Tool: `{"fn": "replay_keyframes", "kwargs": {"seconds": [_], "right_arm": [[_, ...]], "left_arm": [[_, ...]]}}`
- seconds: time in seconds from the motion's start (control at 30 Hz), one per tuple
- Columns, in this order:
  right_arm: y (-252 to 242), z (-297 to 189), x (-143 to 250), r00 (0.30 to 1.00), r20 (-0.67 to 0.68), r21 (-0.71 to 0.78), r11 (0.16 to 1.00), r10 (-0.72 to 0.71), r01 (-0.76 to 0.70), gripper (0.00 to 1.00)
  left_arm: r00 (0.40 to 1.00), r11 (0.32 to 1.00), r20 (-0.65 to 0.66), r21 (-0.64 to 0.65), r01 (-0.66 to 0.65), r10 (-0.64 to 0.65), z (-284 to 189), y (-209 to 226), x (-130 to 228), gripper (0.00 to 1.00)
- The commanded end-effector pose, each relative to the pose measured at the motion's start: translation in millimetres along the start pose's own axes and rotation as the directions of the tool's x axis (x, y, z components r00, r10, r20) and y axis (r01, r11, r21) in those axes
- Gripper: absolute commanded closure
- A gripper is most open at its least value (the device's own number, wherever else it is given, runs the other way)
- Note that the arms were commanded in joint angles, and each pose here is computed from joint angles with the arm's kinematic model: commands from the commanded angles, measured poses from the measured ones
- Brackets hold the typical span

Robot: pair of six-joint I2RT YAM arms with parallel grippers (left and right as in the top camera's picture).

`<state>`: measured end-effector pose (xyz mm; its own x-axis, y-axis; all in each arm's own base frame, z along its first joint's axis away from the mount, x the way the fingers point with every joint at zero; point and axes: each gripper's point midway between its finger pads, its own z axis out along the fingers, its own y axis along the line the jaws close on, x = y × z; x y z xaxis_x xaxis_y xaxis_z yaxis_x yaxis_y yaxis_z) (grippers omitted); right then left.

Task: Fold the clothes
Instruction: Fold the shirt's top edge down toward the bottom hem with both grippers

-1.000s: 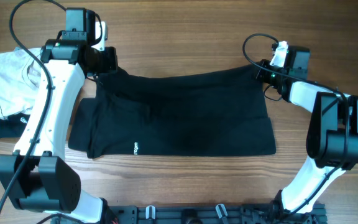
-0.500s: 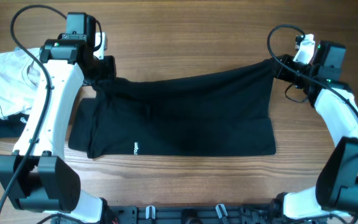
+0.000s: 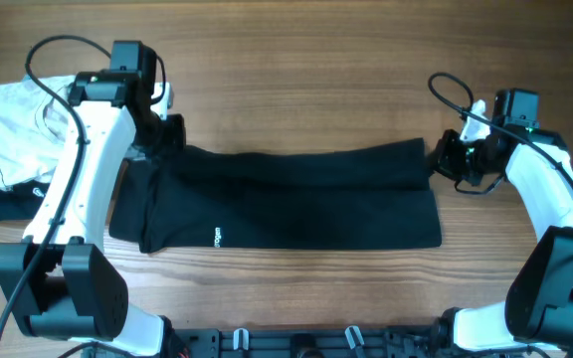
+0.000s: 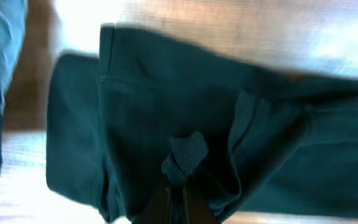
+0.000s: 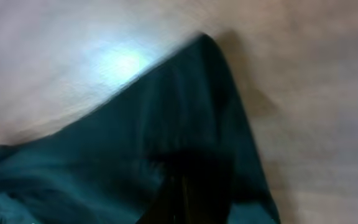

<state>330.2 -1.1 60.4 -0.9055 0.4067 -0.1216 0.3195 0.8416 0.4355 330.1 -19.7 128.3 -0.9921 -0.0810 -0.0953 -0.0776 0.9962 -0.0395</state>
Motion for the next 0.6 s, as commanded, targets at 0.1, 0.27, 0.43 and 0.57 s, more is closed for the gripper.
{"fn": "replay_keyframes", "kwargs": {"seconds": [0.1, 0.27, 0.43, 0.57], "right_arm": [[-29, -5, 23, 0.994, -0.065, 0.162, 0.984, 0.088, -0.076, 0.95], [-41, -10, 40, 0.986, -0.122, 0.236, 0.968, 0.113, -0.082, 0.96], [-42, -12, 53, 0.98, -0.178, 0.238, 0.97, 0.09, -0.046, 0.96], [-43, -14, 59, 0.974, -0.203, 0.247, 0.968, 0.106, -0.054, 0.96]], "left_arm": [[0.993, 1.0, -0.114, -0.008, 0.018, -0.019, -3, 4, 32, 0.96], [0.986, 0.999, -0.168, -0.042, 0.015, -0.021, 2, 11, 47, 0.96], [0.983, 0.999, -0.179, -0.044, 0.017, -0.025, 19, 12, 53, 0.96], [0.987, 0.998, -0.157, -0.044, 0.037, -0.044, 22, 11, 48, 0.96]]}}
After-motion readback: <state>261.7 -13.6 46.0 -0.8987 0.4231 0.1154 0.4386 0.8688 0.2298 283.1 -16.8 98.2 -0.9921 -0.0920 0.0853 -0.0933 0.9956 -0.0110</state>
